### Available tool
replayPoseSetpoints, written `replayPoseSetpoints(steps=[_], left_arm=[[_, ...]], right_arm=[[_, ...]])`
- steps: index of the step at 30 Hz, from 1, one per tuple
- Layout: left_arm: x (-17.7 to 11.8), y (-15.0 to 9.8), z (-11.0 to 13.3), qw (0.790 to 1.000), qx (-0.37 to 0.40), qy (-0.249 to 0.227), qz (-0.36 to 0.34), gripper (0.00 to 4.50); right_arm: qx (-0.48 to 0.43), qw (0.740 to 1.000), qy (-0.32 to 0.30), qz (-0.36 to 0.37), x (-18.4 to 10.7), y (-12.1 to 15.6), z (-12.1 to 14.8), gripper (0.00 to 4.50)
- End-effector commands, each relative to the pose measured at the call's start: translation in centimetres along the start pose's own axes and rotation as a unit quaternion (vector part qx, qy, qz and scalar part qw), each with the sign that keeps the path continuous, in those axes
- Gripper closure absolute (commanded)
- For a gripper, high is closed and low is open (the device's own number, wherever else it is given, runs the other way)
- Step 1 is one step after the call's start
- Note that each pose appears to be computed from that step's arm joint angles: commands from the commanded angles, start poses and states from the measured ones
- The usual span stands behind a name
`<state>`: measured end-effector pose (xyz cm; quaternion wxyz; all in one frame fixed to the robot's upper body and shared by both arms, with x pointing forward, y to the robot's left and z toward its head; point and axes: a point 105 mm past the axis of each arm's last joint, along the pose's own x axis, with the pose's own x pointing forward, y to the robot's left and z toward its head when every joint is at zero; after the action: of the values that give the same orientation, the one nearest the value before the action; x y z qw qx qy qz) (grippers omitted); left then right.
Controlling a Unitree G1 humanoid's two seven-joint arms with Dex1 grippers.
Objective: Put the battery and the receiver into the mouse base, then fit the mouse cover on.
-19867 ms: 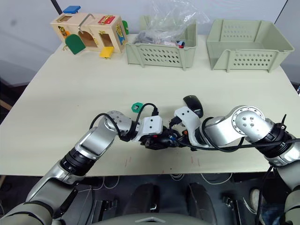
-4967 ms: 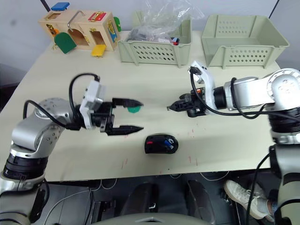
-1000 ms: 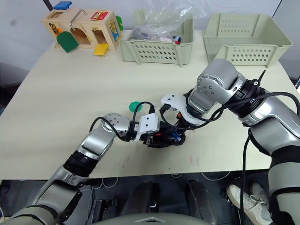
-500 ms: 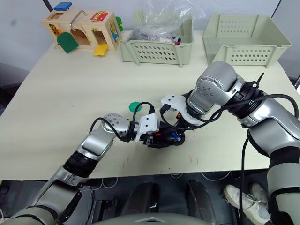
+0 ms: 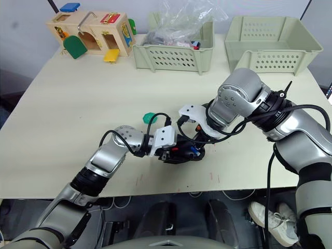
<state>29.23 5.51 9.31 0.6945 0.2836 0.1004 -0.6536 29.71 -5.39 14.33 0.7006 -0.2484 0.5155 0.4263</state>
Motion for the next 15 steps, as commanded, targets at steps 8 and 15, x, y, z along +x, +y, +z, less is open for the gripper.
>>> replayPoseSetpoints(steps=[8, 15], left_arm=[[0.69, -0.76, -0.21, 1.000, 0.001, 0.003, -0.014, 1.62], [0.70, -0.78, -0.16, 1.000, 0.000, 0.002, -0.013, 1.62]], right_arm=[[0.010, 1.000, 0.002, -0.023, -0.16, -0.98, -0.26, 4.50], [-0.003, 1.000, 0.004, -0.006, 0.09, -0.12, -0.25, 4.50]])
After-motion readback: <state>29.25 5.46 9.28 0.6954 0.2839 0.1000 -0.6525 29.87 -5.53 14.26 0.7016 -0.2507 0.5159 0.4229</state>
